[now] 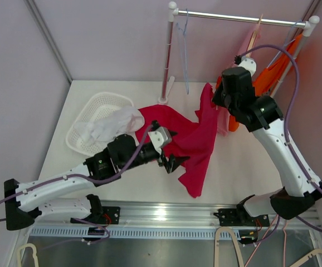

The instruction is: Remove the t-shirt from the hanger

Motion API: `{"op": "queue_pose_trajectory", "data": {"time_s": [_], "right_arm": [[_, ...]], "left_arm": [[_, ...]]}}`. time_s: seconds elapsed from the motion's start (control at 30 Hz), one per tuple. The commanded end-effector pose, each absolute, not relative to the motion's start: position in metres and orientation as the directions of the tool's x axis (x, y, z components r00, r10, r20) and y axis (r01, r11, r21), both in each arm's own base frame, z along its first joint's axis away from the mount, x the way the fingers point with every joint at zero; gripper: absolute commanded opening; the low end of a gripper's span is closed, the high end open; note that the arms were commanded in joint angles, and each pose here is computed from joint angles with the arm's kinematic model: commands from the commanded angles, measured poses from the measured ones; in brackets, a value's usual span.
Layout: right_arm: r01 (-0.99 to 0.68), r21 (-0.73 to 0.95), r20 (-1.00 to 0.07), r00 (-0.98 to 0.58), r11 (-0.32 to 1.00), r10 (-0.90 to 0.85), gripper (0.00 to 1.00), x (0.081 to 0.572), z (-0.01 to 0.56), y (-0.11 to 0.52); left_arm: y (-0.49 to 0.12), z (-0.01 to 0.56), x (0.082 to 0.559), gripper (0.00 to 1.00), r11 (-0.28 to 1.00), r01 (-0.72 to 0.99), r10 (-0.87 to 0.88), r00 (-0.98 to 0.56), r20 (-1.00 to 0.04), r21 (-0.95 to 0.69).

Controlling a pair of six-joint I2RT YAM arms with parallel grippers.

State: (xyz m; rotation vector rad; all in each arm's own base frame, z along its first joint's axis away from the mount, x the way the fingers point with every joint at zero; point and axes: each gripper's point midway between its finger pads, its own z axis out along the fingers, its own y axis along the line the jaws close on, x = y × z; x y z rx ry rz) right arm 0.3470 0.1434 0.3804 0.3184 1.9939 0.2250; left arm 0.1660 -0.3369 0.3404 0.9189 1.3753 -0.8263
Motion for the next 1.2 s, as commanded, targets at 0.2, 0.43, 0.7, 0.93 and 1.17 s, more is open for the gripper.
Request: {"op": "queue_pose_trajectory", "data": {"time_s": [0.2, 0.43, 0.7, 0.93, 1.17], "right_arm": [[0.1, 0.464, -0.831, -0.295, 0.88, 0.472, 0.0, 0.308, 0.424, 0.137], [0.087, 0.475, -0.827, -0.296, 0.876, 0.478, 0.0, 0.305, 0.427, 0.138], [0.08, 0.47, -0.831, -0.296, 0.879, 0.471, 0.0, 0.307, 0.428, 0.141], [0.126, 0.423, -0.855, -0.274, 0.897, 0.441, 0.0, 0.325, 0.421, 0.138], [0.155, 0.379, -0.859, -0.308, 0.912, 0.41, 0.0, 0.354, 0.414, 0.135]], "left_arm": [[-0.37, 0.323, 0.122, 0.99, 0.28, 0.953, -0.12, 0.152, -0.981, 0.114], [-0.416, 0.323, 0.089, 0.99, 0.119, 0.984, -0.149, 0.146, -0.978, 0.129], [-0.448, 0.321, 0.103, 0.35, 0.17, 0.979, -0.076, 0.128, -0.989, 0.114], [-0.439, 0.334, 0.036, 0.01, 0.034, 0.988, -0.058, 0.156, -0.986, 0.154], [-0.417, 0.288, -0.088, 0.01, -0.375, 0.926, 0.013, 0.059, -0.998, 0.05]]}}
